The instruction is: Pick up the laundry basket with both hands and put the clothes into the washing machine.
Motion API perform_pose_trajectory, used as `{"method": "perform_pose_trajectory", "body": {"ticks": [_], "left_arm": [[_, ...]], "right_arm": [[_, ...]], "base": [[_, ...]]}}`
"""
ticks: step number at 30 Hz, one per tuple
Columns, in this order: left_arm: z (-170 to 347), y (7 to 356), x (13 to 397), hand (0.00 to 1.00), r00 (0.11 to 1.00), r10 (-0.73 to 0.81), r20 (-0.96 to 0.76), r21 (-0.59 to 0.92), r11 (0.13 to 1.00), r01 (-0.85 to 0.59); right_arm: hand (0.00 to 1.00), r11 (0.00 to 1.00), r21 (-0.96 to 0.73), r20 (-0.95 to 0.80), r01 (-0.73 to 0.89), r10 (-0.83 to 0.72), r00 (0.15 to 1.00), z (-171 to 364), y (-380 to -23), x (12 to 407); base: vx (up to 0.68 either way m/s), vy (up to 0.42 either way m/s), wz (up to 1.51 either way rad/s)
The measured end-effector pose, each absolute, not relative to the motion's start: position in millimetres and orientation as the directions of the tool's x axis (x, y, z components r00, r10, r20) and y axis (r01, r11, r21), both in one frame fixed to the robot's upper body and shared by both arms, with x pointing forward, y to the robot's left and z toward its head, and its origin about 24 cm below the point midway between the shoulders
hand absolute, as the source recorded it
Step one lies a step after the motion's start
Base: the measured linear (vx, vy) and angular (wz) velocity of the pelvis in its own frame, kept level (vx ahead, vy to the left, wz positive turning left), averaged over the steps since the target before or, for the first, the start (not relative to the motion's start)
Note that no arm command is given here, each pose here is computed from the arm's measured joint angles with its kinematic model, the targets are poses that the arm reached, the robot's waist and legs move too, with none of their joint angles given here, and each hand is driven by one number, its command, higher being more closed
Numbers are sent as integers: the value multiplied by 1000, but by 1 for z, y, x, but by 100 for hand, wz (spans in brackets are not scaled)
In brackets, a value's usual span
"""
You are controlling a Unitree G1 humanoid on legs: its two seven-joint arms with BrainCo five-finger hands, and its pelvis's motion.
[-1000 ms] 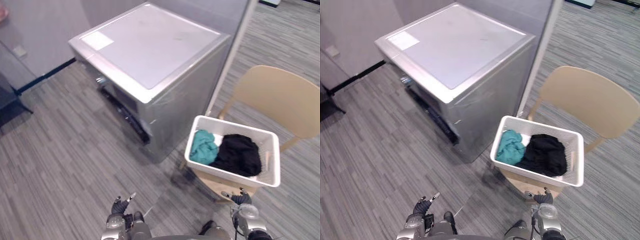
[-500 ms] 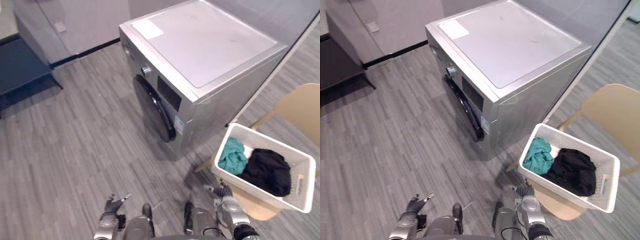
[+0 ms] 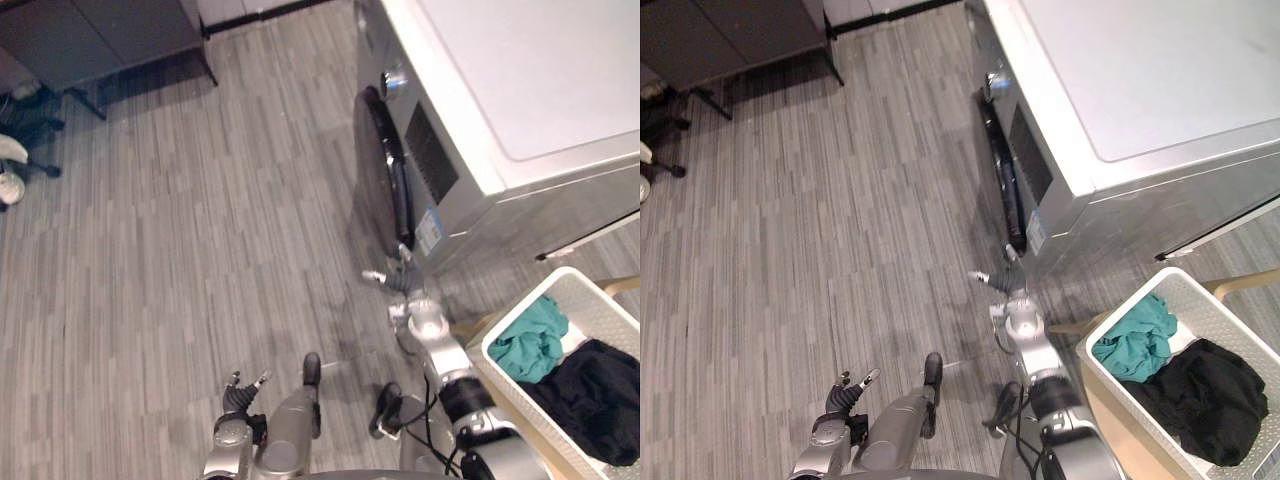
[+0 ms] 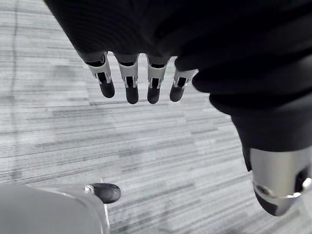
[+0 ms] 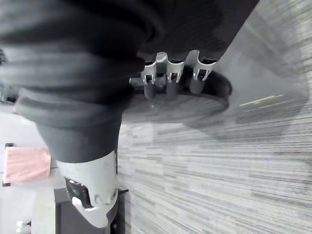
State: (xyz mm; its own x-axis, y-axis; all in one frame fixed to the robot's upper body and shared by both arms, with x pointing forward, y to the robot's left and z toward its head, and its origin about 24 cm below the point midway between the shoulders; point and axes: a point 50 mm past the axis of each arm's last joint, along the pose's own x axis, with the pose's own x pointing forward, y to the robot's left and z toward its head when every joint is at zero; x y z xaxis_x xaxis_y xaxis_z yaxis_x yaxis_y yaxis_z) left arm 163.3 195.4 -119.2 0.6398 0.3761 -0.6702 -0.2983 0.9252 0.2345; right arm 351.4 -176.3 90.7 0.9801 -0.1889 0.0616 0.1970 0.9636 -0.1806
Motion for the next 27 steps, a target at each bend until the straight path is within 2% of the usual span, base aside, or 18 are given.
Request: {"method": "perform_pose_trajectory", "body": {"ticks": [2, 7, 13, 17, 24, 27], "left_arm": [[-113, 198, 175, 0, 667, 379, -641, 226, 924, -308], [-92, 202, 207, 0, 738, 396, -547, 210, 918, -338], [-83, 197, 220, 0, 772, 376, -513, 185, 926, -328], [-77, 200, 229, 0, 784, 381, -489, 175, 924, -340], [-60, 188, 253, 0, 842, 328, -429, 163, 944, -286], [-48, 177, 265, 0, 881, 284, -379, 156, 958, -242]], "right_arm": [[0, 955, -183, 139, 234, -210, 968, 119, -191, 361], [0, 949, -114, 272, 293, -254, 928, 168, -192, 373], [0, 946, -81, 319, 313, -273, 907, 203, -195, 390], [0, 944, -137, 349, 300, -237, 906, 234, -191, 403], [0, 966, -193, 306, 170, -105, 946, 232, -152, 410], [0, 978, -199, 341, 57, 14, 940, 249, -104, 409]], "base": [[-67, -2, 15], [-39, -59, 19], [-45, -85, 5], [-91, -70, 1], [-18, -91, 14], [-39, -103, 33]]}}
